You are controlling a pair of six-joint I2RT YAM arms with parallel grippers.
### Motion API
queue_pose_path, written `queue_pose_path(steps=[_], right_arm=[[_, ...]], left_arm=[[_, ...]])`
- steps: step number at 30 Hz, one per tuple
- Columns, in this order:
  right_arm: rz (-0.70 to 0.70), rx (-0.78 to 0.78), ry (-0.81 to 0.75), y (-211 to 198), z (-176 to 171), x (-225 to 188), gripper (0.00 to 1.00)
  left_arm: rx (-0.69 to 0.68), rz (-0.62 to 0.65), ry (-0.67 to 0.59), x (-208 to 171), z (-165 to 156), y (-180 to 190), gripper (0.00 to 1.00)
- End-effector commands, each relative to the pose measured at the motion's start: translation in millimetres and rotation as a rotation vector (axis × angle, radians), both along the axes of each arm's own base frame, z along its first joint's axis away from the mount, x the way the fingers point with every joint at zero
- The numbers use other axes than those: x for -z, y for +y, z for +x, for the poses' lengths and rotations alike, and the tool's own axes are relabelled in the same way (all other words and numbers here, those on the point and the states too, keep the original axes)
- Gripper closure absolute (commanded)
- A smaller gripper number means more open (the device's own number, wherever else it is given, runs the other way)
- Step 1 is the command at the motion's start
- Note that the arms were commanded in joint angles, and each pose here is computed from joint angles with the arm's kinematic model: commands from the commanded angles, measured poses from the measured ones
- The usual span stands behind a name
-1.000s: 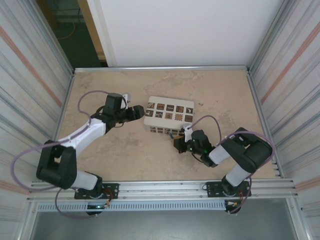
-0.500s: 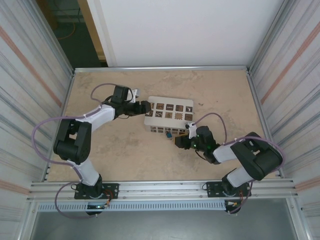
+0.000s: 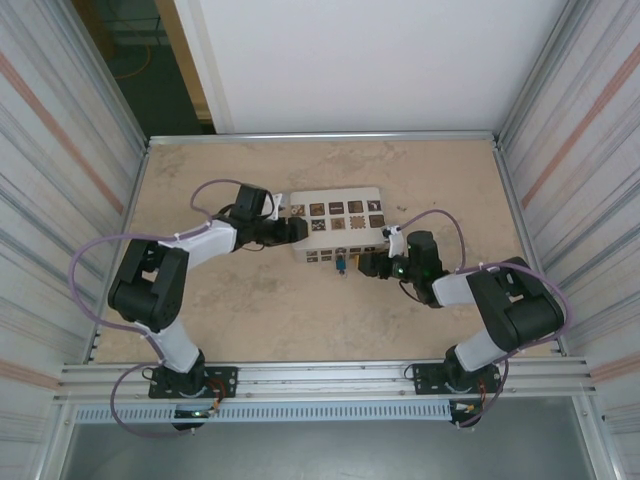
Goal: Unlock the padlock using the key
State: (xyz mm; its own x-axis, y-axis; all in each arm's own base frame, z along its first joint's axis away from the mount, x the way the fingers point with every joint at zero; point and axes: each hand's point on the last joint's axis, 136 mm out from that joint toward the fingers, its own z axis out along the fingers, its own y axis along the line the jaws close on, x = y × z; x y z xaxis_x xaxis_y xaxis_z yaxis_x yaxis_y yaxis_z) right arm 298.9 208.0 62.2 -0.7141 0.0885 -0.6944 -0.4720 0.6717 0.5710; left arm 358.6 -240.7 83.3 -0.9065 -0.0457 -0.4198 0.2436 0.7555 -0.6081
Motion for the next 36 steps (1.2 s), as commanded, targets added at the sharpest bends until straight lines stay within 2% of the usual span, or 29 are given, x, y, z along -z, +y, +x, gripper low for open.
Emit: queue_pose_path(steps=[1,7,17,31,36], right_arm=[[-0.004,-0.075,-0.001,4,-12,3,0.49],[0.000,-0.113,0.014,6,-34,7,0.45],[-0.047,-0.075,-0.022,27,-18,14,0.42],[-0.073,-0.092,-0.013,45,-5,38,0.56],[-0.065,-0.113,-0.002,49,-9,42,0.65]], left_arm=[[-0.032,0.047,0.055,16,-17,9,0.32],[-0.044,0.057,0.045,13,-17,12,0.32],[-0.052,0.051,0.042,13,-15,11,0.32],[-0.060,0.050,0.037,11,-14,12,0.33],[-0.064,0.049,0.038,11,-14,12,0.33]])
